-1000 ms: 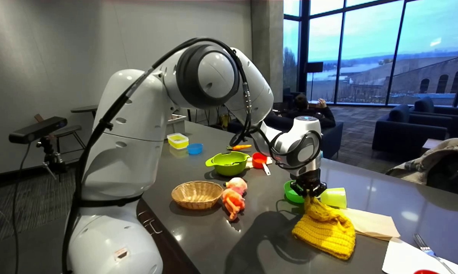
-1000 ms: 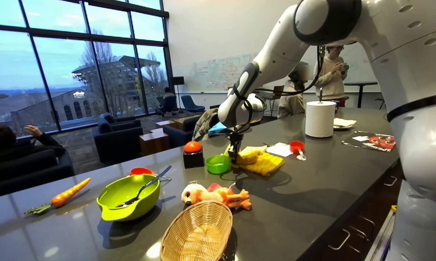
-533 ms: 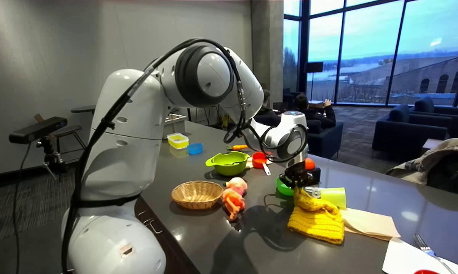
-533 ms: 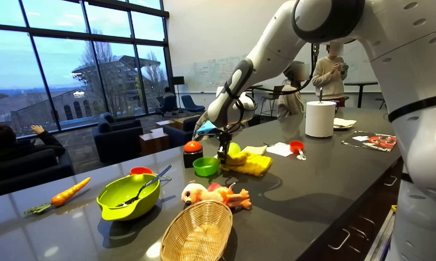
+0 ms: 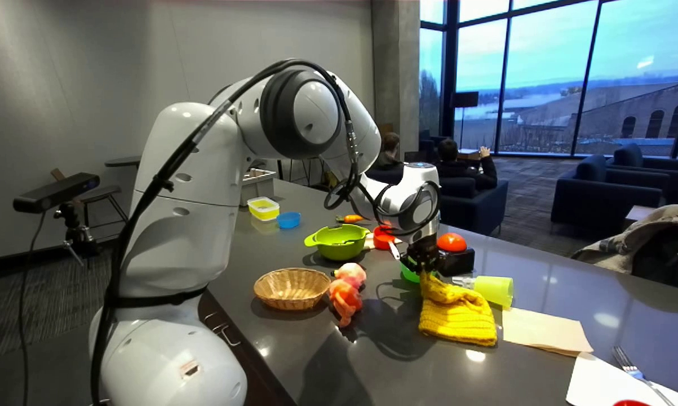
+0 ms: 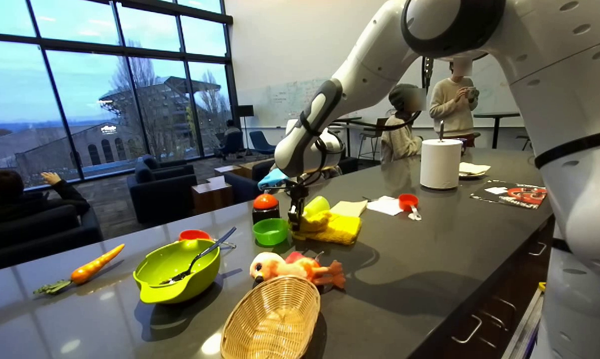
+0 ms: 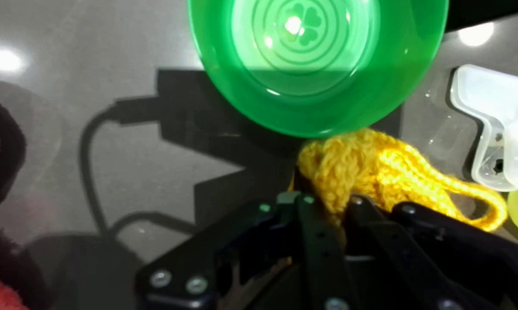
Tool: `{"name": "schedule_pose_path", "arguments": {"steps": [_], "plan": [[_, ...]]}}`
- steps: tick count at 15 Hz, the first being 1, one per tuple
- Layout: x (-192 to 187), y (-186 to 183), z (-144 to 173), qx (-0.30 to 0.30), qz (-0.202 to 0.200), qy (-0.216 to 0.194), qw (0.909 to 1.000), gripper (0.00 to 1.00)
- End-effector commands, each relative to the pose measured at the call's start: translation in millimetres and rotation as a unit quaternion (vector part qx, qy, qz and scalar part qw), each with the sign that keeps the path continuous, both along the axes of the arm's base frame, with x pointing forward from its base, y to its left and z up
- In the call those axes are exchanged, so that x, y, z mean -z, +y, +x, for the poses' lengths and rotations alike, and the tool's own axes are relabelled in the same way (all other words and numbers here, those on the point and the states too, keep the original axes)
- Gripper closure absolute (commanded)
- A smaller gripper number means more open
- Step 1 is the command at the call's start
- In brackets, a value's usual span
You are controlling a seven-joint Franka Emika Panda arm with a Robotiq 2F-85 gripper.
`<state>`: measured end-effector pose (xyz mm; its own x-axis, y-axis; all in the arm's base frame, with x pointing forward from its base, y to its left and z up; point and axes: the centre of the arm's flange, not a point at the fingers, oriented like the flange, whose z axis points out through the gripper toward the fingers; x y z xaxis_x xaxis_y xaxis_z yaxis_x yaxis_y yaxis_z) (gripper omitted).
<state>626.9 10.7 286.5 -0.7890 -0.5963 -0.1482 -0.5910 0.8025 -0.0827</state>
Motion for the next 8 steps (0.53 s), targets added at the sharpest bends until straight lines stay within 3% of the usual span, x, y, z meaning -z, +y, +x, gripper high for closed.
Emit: {"name": "schedule_pose_path", "arguments": {"steps": [1, 4, 8], "plan": [[20, 12, -15, -0.001, 0.023, 0.032, 0.9992, 0.98], [54, 10, -41, 0.020, 0.051, 0.067, 0.9962, 0.98], [69, -35, -79, 0.093, 0.075, 0.077, 0.9899, 0.98]]}}
